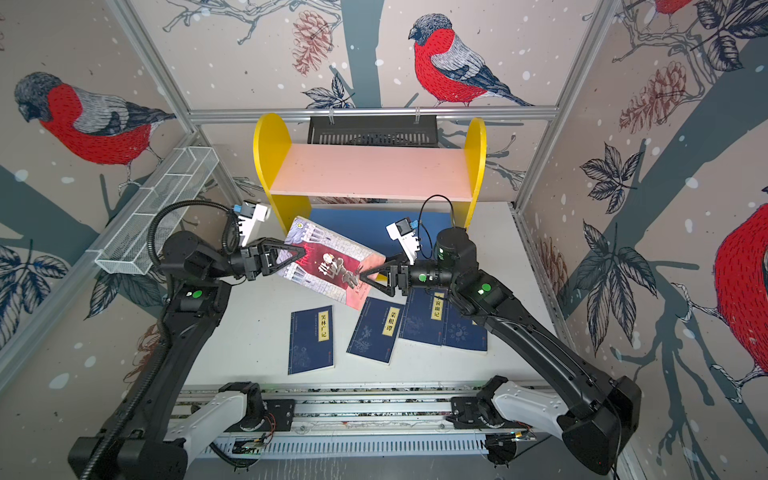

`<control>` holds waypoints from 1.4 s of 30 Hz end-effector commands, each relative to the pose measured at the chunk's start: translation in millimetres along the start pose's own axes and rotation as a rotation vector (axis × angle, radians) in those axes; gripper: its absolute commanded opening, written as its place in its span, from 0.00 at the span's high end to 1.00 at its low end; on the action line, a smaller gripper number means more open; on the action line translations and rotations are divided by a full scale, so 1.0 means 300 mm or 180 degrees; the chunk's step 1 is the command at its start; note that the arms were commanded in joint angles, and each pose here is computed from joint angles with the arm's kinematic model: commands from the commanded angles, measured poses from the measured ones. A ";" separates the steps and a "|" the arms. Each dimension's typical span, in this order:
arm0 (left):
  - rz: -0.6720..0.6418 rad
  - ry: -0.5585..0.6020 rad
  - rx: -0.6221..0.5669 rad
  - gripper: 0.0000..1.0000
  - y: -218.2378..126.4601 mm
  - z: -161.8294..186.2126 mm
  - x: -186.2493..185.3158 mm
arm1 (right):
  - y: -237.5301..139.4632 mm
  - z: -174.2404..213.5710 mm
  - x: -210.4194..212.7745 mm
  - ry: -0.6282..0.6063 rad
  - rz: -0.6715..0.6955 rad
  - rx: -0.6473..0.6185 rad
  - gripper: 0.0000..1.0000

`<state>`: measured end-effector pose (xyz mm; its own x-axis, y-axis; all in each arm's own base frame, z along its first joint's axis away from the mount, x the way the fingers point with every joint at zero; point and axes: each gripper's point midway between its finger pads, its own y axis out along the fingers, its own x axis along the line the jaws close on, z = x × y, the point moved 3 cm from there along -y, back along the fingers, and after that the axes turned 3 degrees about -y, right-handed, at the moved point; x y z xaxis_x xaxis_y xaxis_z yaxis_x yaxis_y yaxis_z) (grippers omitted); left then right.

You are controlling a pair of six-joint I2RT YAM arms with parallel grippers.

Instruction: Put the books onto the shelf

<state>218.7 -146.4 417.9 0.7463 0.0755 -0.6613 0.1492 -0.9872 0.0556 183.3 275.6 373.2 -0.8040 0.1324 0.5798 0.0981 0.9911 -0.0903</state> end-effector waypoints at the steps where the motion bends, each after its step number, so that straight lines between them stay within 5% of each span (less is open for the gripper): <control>1: -0.0177 -0.0085 -0.0275 1.00 -0.003 -0.051 0.024 | -0.025 -0.073 0.053 -0.0056 -0.0142 -0.0418 0.23; 18: -0.0168 -0.0585 -0.0847 1.00 -0.023 -0.100 0.047 | 0.068 -0.049 0.042 0.0269 -0.0115 -0.1165 0.25; 21: -0.0108 -0.0625 -0.0852 1.00 -0.024 -0.100 0.039 | 0.094 -0.066 0.036 0.0285 -0.0065 -0.1173 0.33; 28: -0.0140 -0.0576 -0.0903 1.00 -0.033 -0.093 0.018 | 0.099 -0.104 0.028 0.0319 0.0019 -0.1308 0.77; 34: -0.0167 -0.0607 -0.0898 1.00 -0.035 -0.086 0.022 | 0.104 -0.128 0.029 0.0323 0.0028 -0.1364 0.96; 38: -0.0220 -0.0605 -0.0934 1.00 -0.042 -0.087 0.029 | 0.111 -0.152 0.035 0.0312 0.0037 -0.1369 0.99; 42: -0.0297 -0.0589 -0.0989 0.68 -0.055 -0.090 0.040 | 0.113 -0.182 0.047 0.0291 0.0073 -0.1355 0.99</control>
<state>246.7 -126.3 427.5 0.5674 0.0987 -0.8175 0.4316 -0.8811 0.1932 202.5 315.4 408.3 -0.7365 0.1257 0.6647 0.3328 0.9228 0.1942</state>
